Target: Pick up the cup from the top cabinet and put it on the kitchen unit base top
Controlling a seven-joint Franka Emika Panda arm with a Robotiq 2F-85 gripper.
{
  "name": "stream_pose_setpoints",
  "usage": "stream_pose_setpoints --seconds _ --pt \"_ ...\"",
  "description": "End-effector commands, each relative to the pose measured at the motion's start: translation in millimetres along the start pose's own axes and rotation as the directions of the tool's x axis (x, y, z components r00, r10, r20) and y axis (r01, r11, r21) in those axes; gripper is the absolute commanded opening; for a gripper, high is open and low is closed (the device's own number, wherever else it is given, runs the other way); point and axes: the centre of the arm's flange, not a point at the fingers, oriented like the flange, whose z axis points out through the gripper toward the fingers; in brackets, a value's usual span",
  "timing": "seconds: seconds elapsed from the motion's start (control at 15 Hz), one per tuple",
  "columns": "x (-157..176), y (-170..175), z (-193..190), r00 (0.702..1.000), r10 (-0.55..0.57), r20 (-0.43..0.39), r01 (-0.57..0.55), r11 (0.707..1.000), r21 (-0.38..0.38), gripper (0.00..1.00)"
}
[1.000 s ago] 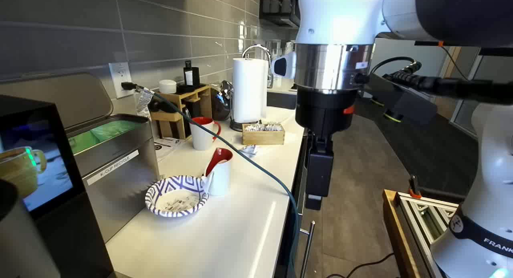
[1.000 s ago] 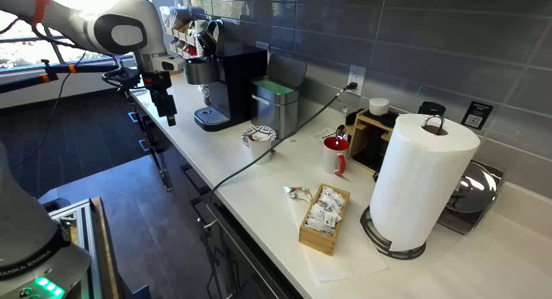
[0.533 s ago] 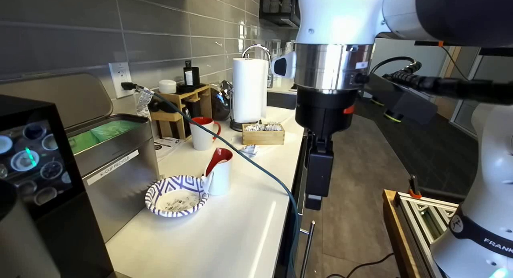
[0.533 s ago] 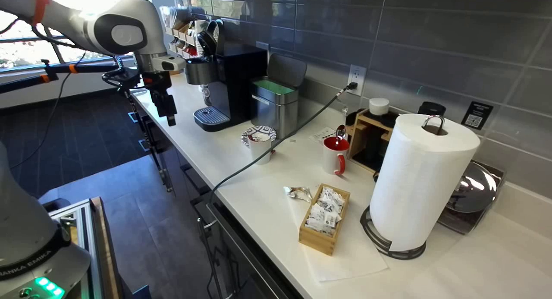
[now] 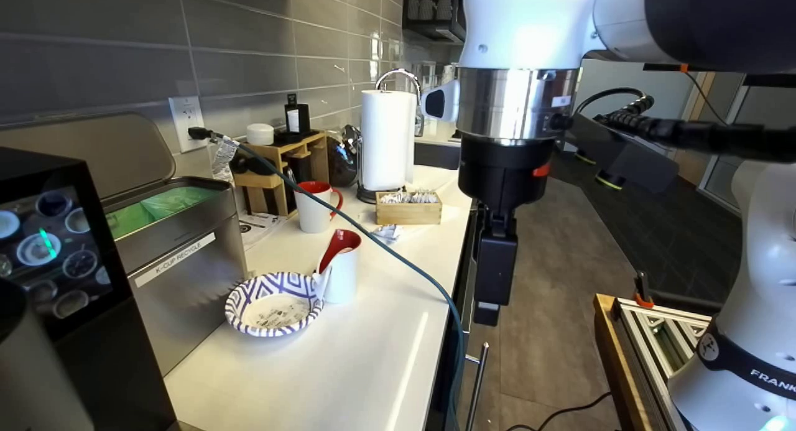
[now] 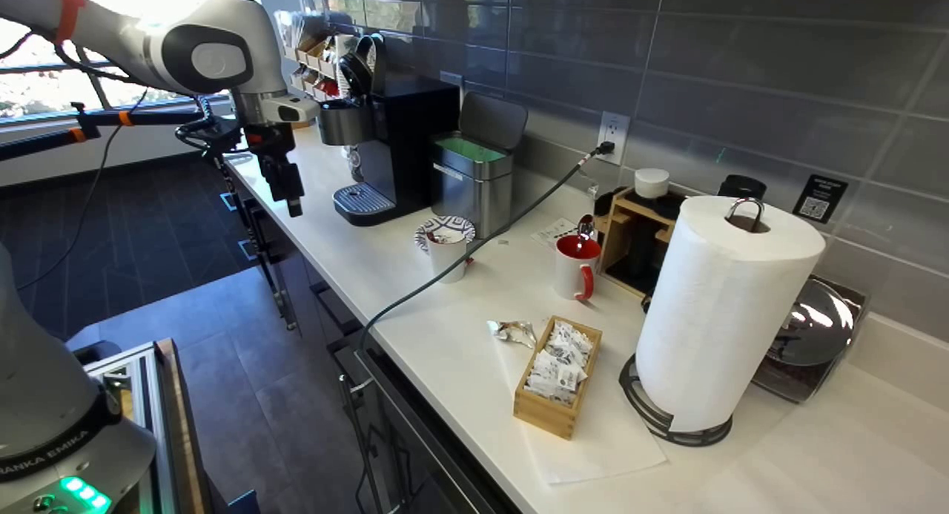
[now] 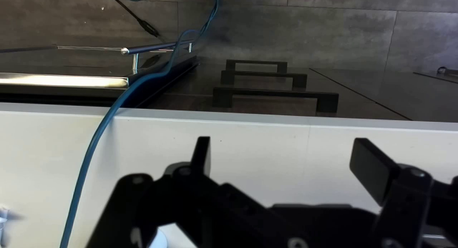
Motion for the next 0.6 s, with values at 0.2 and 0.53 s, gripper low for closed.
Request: stream_pose_setpoints --seconds 0.2,0.53 --pt "-22 22 -7 0.999 0.034 -0.017 -0.034 0.999 -0.014 1.0" --pt "-69 67 -54 0.986 0.096 -0.139 -0.101 0.994 -0.031 1.0"
